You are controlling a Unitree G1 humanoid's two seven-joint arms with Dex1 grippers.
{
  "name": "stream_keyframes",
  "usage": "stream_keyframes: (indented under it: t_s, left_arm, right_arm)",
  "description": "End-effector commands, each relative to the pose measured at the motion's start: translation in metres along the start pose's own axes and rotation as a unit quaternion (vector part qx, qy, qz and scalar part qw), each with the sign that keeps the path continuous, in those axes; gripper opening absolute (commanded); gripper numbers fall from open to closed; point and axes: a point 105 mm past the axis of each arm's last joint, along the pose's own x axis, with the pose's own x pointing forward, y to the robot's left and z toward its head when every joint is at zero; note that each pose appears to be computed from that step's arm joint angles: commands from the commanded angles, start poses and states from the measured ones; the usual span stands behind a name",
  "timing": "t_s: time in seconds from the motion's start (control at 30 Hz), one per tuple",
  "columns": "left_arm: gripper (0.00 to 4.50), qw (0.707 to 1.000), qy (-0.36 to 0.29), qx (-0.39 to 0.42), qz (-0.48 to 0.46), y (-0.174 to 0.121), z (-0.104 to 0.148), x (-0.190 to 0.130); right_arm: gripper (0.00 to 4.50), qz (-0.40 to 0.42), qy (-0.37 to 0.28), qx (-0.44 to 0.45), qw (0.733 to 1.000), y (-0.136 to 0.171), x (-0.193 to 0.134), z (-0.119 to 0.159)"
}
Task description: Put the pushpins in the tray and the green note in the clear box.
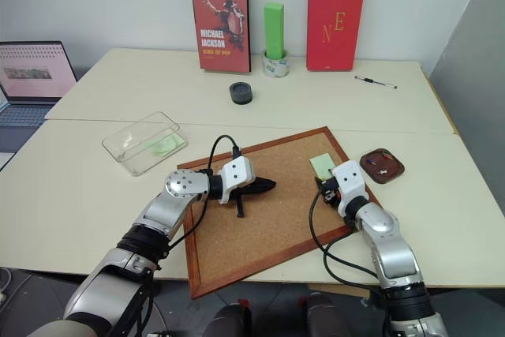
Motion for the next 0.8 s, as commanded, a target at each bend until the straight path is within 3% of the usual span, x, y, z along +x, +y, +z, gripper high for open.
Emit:
stream_keyframes:
  t_s: [0.03, 0.23, 0.4, 0.67, 0.8]
  left_arm:
    - [0.1, 0.999, 0.047, -0.013, 0.003, -0.003, -0.022, -0.005]
    - [0.1, 0.999, 0.048, -0.014, 0.003, -0.003, -0.022, -0.005]
    - [0.1, 0.999, 0.047, -0.015, 0.003, -0.003, -0.022, -0.005]
    - [0.1, 0.999, 0.044, -0.023, 0.006, -0.004, -0.022, -0.005]
    - [0.1, 0.999, 0.035, -0.028, 0.013, -0.002, -0.019, -0.005]
  right_arm:
    - [1.07, -0.001, -0.03, -0.009, 1.0, -0.002, 0.001, 0.015]
    - [0.04, 0.009, -0.032, -0.002, 0.999, 0.002, -0.001, 0.014]
    - [0.04, 0.016, -0.039, -0.002, 0.999, 0.004, -0.002, 0.019]
    - [0.04, 0.04, -0.119, -0.053, 0.991, 0.007, -0.01, 0.08]
    - [0.04, 0.048, -0.126, -0.066, 0.989, 0.006, -0.013, 0.092]
